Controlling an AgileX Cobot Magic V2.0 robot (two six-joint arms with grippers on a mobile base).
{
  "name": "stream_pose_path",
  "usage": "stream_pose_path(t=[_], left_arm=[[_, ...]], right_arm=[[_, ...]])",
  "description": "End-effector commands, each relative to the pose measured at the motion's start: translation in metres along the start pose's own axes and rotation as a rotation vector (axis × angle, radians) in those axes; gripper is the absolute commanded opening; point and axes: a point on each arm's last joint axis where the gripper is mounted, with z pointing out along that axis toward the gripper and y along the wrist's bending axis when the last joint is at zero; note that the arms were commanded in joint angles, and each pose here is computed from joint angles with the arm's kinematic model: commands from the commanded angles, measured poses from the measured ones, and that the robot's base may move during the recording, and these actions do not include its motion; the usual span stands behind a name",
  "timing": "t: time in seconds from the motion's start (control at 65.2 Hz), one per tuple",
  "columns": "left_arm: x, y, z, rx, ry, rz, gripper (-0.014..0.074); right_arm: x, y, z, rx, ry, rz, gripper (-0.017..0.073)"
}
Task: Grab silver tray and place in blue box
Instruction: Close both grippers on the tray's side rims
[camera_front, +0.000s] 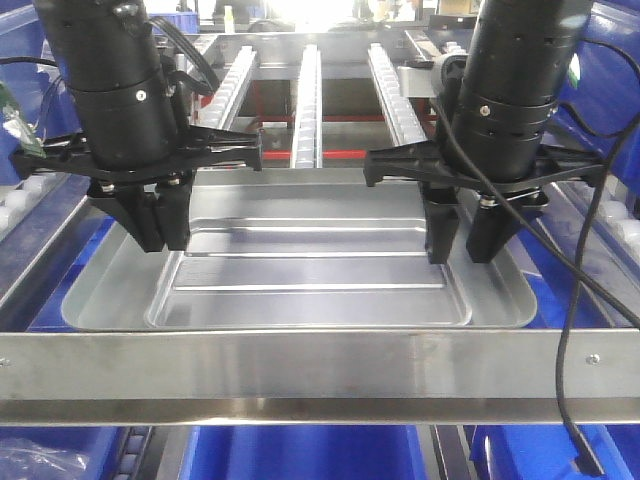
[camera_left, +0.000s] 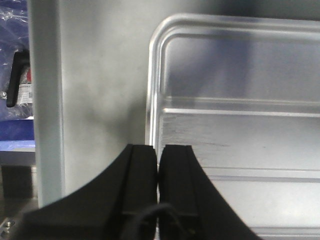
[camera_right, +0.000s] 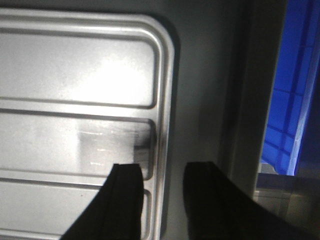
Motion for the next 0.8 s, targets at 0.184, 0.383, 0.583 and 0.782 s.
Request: stream_pose_path(t=[0.184, 0.383, 0.583, 0.782], left_arm=[[-0.0100, -0.0044, -0.0240, 0.047, -0.083, -0.002, -0.0006], [-0.0095, -0.0052, -0.0240, 0.056, -0.076, -0.012, -0.0006], [-0.0095, -0.0052, -0.0240, 0.056, -0.076, -0.012, -0.0005], [-0.0096, -0.0047, -0.0204, 0.042, -0.076, 0.001, 0.0222]], right_arm=[[-0.0135, 0.0027, -0.0246, -0.033, -0.101, -0.012, 0.0371], [-0.0133, 0.0027, -0.0246, -0.033, -0.100, -0.011, 0.0371], [-0.0127, 0.0041, -0.0246, -0.050, -0.092, 0.009, 0.0371], [-0.0132, 0.0049, -0.0247, -0.060, -0.098, 0.015, 0.0374]])
